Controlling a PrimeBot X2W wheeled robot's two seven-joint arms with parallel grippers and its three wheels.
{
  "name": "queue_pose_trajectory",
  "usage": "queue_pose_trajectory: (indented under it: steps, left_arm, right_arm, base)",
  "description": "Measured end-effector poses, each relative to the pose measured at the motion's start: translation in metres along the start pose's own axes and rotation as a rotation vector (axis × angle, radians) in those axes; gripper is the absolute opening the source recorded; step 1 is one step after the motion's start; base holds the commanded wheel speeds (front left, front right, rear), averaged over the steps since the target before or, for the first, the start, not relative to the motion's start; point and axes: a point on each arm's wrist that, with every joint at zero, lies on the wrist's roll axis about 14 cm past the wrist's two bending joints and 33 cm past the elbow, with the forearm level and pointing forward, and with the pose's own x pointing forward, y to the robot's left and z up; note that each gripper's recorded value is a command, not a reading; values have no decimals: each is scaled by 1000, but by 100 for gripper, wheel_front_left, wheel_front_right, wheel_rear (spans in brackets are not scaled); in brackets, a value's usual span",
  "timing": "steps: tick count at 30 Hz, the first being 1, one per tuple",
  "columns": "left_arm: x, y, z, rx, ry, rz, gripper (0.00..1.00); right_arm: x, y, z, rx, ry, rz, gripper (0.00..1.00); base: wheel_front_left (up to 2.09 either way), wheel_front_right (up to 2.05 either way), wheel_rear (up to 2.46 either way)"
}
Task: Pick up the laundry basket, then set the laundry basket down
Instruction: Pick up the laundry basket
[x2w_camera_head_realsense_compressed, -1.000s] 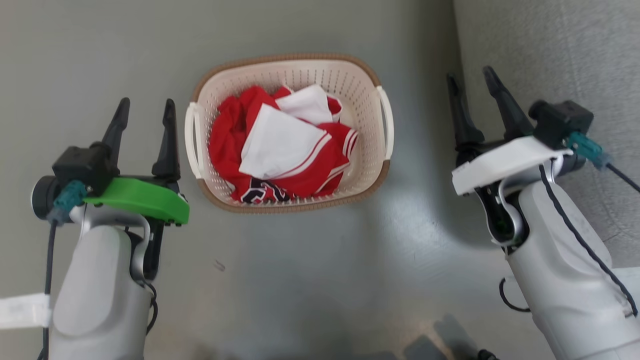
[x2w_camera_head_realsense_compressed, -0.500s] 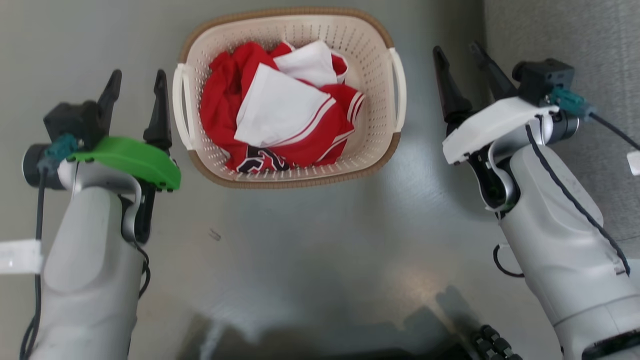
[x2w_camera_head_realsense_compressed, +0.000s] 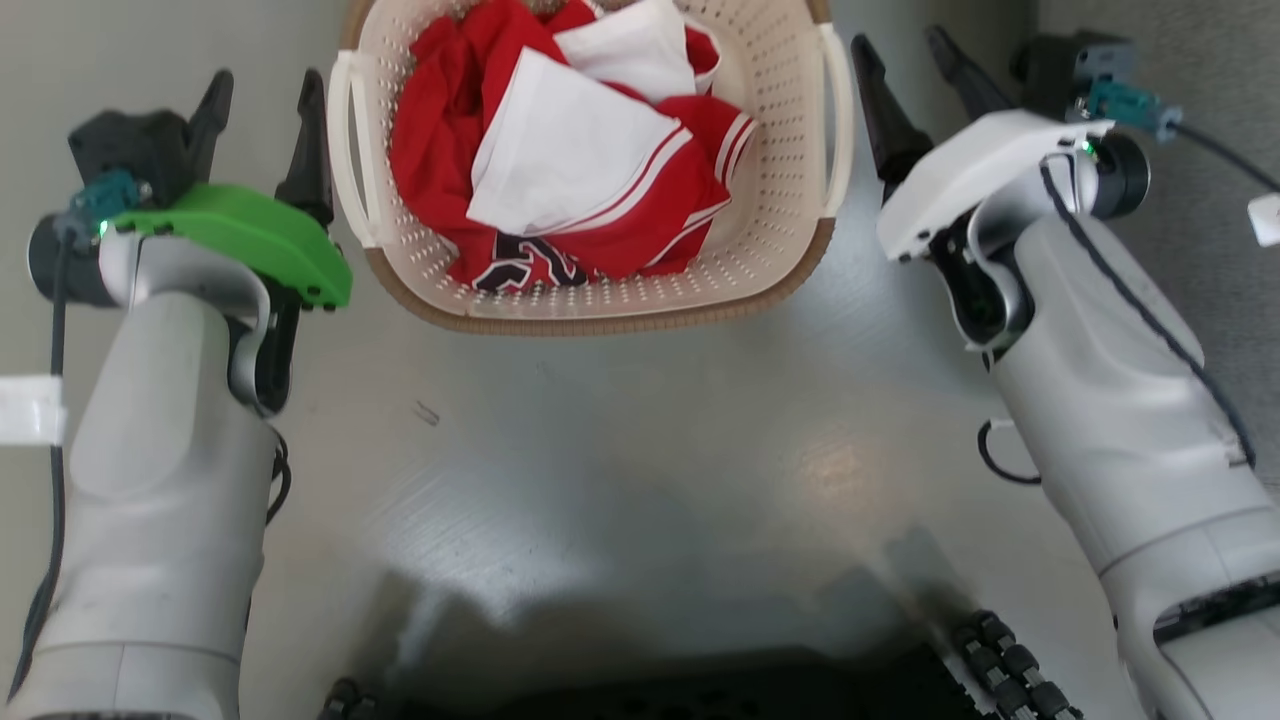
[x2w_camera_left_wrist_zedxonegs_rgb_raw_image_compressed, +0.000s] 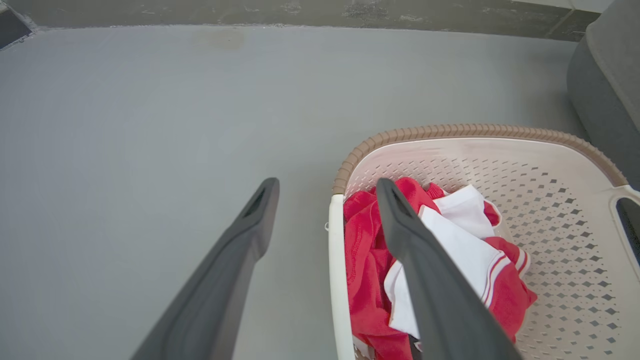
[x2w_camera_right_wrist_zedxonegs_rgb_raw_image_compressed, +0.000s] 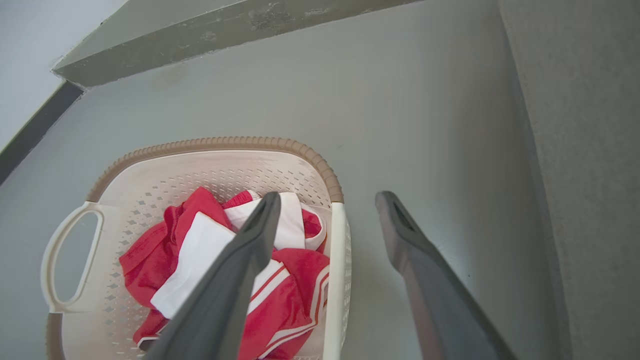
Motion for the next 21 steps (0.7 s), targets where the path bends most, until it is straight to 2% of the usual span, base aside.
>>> queue_pose_trajectory:
  steps: [6,14,21]
  left_arm:
    - [14,4,-15,-14,46,1,100]
    - [24,7,-49,-28,144,1,100]
    - [28,9,-77,-42,227,3,100]
  right_arm:
    - [19,-4,-15,12,56,-2,100]
    - [33,-9,-54,35,173,-11,100]
    - [42,-1,-75,87,224,25,100]
  base:
    - [0,0,0]
    - [0,0,0]
    - [0,0,0]
